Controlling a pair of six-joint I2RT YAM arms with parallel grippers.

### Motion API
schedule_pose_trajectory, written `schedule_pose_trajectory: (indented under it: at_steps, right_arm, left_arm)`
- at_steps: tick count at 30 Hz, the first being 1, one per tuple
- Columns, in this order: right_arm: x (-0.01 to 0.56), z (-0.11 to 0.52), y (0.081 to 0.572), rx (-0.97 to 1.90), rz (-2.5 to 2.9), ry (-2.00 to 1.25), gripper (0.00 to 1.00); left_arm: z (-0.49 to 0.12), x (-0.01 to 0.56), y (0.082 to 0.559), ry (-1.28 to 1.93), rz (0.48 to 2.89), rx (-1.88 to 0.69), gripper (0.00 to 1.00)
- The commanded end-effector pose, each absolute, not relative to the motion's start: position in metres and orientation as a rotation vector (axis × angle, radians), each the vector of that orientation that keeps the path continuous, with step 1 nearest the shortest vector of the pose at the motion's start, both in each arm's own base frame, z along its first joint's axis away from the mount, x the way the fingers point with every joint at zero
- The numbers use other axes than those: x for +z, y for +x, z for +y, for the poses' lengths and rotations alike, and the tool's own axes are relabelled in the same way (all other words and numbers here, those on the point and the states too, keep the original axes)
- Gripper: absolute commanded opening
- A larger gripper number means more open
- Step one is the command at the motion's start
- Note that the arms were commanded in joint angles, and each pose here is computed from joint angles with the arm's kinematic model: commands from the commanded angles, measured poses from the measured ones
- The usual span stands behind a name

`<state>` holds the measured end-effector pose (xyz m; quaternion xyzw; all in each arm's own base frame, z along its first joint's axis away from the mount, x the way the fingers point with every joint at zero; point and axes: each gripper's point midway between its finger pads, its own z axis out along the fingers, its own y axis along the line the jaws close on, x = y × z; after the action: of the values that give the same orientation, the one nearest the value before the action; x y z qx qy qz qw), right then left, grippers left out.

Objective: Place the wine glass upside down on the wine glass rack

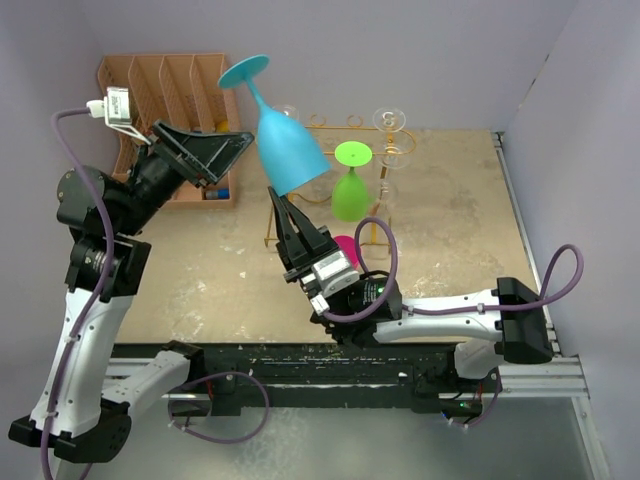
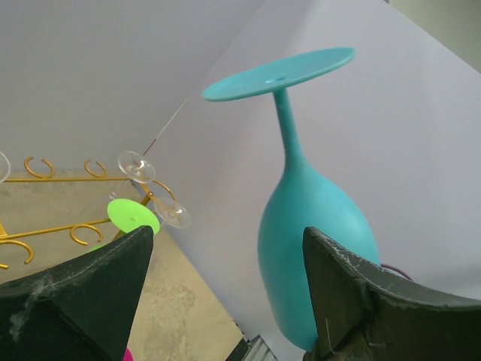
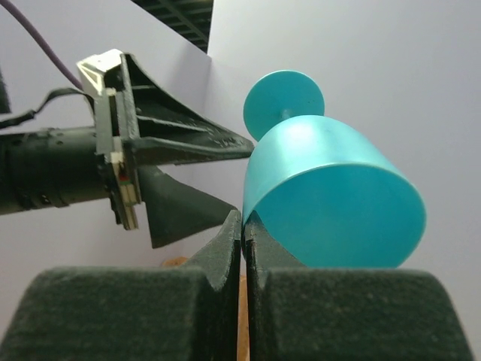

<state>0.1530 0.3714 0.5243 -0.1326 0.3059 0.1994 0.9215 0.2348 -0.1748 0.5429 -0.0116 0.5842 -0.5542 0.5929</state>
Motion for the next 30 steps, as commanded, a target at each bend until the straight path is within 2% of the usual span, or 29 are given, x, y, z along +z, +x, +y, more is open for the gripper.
schedule_pose_trajectory:
  at_steps: [1, 14, 16, 18, 23, 26, 29, 30]
  right_arm:
    - [0.560, 0.310, 0.152, 0.397, 0.560, -0.029, 0.00]
    - [0.549, 0.355, 0.141, 0.389, 0.547, -0.135, 0.00]
    - [0.546, 0.362, 0.140, 0.389, 0.546, -0.145, 0.00]
    - [0.544, 0.368, 0.140, 0.387, 0.546, -0.157, 0.00]
    - [0.536, 0.380, 0.140, 0.383, 0.548, -0.183, 0.00]
    - [0.529, 0.385, 0.140, 0.393, 0.556, -0.188, 0.00]
    - [0.519, 0.393, 0.140, 0.417, 0.566, -0.212, 0.00]
    - [0.515, 0.396, 0.140, 0.424, 0.570, -0.219, 0.00]
  left_arm:
    - [-0.168, 0.582, 0.207, 0.030, 1.232, -1.312, 0.83]
    - [-0.170, 0.583, 0.228, 0.001, 1.241, -1.322, 0.78]
    - [-0.171, 0.585, 0.229, 0.011, 1.232, -1.325, 0.75]
    - [-0.172, 0.585, 0.232, 0.015, 1.233, -1.328, 0.67]
    - [-0.174, 0.585, 0.234, 0.052, 1.223, -1.303, 0.29]
    - [-0.174, 0.586, 0.235, 0.070, 1.208, -1.284, 0.12]
    - [-0.173, 0.588, 0.234, 0.090, 1.196, -1.269, 0.00]
    - [-0.174, 0.588, 0.234, 0.096, 1.194, -1.265, 0.00]
